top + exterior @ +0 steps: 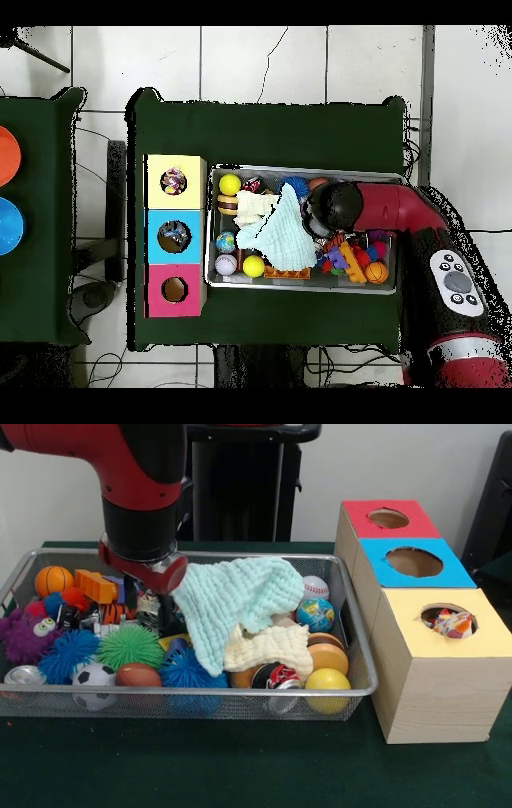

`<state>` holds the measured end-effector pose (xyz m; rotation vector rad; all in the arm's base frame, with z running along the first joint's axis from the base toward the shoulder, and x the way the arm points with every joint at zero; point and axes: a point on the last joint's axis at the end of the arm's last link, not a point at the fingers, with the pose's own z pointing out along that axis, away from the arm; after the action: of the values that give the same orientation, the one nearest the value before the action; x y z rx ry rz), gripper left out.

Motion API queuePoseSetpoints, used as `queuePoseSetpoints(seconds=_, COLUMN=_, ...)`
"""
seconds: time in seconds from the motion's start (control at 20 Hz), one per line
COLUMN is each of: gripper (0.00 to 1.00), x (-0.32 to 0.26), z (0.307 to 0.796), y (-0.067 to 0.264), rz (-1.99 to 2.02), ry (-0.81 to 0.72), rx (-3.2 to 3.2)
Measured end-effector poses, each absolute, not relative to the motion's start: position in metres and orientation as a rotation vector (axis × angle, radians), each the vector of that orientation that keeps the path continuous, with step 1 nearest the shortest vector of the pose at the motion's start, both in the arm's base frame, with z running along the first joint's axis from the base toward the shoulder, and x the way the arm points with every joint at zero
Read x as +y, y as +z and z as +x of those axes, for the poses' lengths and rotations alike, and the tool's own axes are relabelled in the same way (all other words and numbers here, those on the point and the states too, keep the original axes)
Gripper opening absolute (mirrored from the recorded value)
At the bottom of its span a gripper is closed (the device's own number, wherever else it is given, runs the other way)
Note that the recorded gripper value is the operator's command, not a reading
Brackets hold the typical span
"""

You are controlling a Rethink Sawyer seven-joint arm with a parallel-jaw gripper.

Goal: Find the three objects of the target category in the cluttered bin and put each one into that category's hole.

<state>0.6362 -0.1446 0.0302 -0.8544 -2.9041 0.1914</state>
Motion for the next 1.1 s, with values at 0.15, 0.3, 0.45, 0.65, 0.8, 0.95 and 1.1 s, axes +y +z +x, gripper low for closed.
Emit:
queuePoseSetpoints(seconds=0.15, gripper=1.00, x=-0.143, z=0.641, y=0.041, rz=-0.851, ry=0.203, rx=-2.924)
queuePoseSetpoints(seconds=0.3, gripper=1.00, x=-0.142, z=0.645, y=0.050, rz=-0.849, ry=0.215, rx=-2.939)
queuePoseSetpoints(seconds=0.45, gripper=1.00, x=-0.141, z=0.647, y=0.055, rz=-0.845, ry=0.222, rx=-2.949)
queuePoseSetpoints(seconds=0.65, gripper=1.00, x=-0.140, z=0.648, y=0.056, rz=-0.844, ry=0.223, rx=-2.951)
queuePoseSetpoints(seconds=0.8, gripper=1.00, x=-0.140, z=0.648, y=0.055, rz=-0.845, ry=0.220, rx=-2.956)
queuePoseSetpoints(seconds=0.95, gripper=1.00, x=-0.140, z=0.652, y=0.050, rz=-0.852, ry=0.202, rx=-2.992)
queuePoseSetpoints(seconds=1.1, gripper=1.00, x=-0.142, z=0.657, y=0.043, rz=-0.854, ry=0.188, rx=-3.054)
